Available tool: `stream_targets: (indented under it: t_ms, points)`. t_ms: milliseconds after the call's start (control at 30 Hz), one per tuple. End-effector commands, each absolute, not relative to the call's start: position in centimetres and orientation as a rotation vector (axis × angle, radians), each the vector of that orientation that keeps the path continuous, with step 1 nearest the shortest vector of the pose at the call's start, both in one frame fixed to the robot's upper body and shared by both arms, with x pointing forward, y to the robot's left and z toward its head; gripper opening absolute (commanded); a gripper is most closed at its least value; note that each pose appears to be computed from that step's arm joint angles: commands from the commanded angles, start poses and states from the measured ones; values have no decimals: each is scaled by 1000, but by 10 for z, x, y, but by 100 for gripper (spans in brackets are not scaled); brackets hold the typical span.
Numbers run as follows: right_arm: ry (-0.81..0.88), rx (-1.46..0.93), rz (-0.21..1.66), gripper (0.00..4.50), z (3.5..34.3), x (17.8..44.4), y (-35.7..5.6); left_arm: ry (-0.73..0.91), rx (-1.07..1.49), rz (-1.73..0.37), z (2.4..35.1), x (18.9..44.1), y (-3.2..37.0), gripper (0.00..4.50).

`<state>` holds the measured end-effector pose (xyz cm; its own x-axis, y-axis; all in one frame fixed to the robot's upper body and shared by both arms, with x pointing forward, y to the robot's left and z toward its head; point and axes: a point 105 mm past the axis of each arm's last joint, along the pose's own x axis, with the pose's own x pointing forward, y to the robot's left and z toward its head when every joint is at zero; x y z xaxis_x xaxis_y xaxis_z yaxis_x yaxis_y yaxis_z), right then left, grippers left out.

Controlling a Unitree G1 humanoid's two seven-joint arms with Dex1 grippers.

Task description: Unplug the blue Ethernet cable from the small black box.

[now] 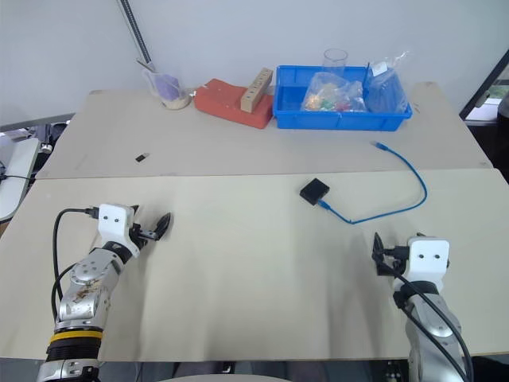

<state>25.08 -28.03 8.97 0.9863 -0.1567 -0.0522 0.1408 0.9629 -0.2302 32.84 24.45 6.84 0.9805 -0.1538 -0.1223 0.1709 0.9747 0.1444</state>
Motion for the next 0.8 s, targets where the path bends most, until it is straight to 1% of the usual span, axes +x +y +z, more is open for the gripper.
stream_targets:
  t_ms: [33, 100, 133, 233, 333, 433, 500, 600, 667, 800]
  points:
    - [29, -245, -145, 450, 103, 251, -280, 99, 159, -174, 72, 327, 243, 446]
    - [24, -262, -102, 450, 108, 252, -275, 84, 149, -214, 77, 326, 238, 446]
    - [24, -261, -67, 450, 112, 252, -272, 71, 129, -266, 83, 325, 232, 446]
    - [47, -273, 137, 450, 121, 257, -254, 36, 125, -539, 108, 317, 199, 446]
    - [154, -278, 463, 450, 125, 263, -227, 40, 216, -947, 136, 295, 152, 446]
    - [227, -272, 617, 450, 126, 273, -217, 42, 306, -1148, 147, 284, 132, 446]
    - [249, -281, 665, 450, 126, 285, -214, 29, 350, -1230, 153, 284, 124, 446]
    - [289, -300, 711, 450, 122, 308, -211, -33, 376, -1310, 172, 287, 110, 446]
    - [306, -318, 722, 450, 120, 317, -212, -51, 383, -1339, 178, 287, 106, 446]
    - [337, -323, 728, 450, 115, 342, -210, -105, 382, -1420, 198, 278, 93, 446]
